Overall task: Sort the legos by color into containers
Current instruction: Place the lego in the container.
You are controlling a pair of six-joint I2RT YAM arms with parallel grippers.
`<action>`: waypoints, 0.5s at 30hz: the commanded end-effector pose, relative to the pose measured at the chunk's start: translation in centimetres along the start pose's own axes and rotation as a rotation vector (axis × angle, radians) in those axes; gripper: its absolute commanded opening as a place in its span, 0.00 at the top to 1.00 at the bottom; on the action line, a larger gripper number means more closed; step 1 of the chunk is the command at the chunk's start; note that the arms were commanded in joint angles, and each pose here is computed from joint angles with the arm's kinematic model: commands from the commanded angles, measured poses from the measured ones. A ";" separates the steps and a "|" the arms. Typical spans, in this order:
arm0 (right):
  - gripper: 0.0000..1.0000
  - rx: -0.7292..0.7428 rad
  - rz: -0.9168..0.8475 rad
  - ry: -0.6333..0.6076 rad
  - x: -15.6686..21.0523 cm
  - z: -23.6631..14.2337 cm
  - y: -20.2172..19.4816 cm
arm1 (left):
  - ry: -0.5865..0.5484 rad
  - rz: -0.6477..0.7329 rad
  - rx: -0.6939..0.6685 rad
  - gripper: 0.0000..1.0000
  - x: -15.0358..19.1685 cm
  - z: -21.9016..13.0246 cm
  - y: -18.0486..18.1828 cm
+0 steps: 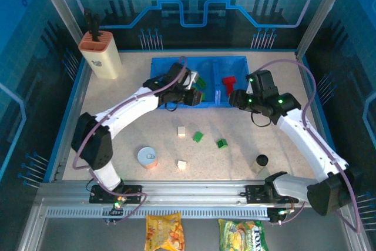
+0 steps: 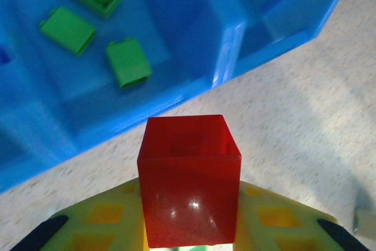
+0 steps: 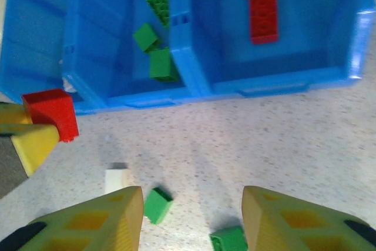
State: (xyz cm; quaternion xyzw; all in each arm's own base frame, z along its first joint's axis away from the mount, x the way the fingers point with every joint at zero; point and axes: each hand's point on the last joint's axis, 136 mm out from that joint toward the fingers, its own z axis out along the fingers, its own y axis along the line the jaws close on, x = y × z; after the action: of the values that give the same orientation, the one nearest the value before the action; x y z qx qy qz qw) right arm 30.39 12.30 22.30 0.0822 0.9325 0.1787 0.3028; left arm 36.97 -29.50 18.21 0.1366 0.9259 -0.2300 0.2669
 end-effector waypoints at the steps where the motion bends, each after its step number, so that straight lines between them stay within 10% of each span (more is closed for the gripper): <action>1: 0.51 0.104 -0.009 0.004 1.0 -1.4 -3.2 | -0.023 -0.005 -0.013 0.73 -1.9 0.8 -2.2; 15: 0.51 0.246 0.049 -0.080 1.2 -5.3 -8.8 | -0.104 0.079 0.013 0.73 -6.4 7.9 -9.9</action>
State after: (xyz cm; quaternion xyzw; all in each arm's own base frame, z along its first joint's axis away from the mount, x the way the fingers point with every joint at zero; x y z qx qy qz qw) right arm 26.82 4.21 22.67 0.1471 0.9282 0.0901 0.3296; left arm 41.08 -41.76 19.48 0.1689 0.9028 -0.2452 0.3102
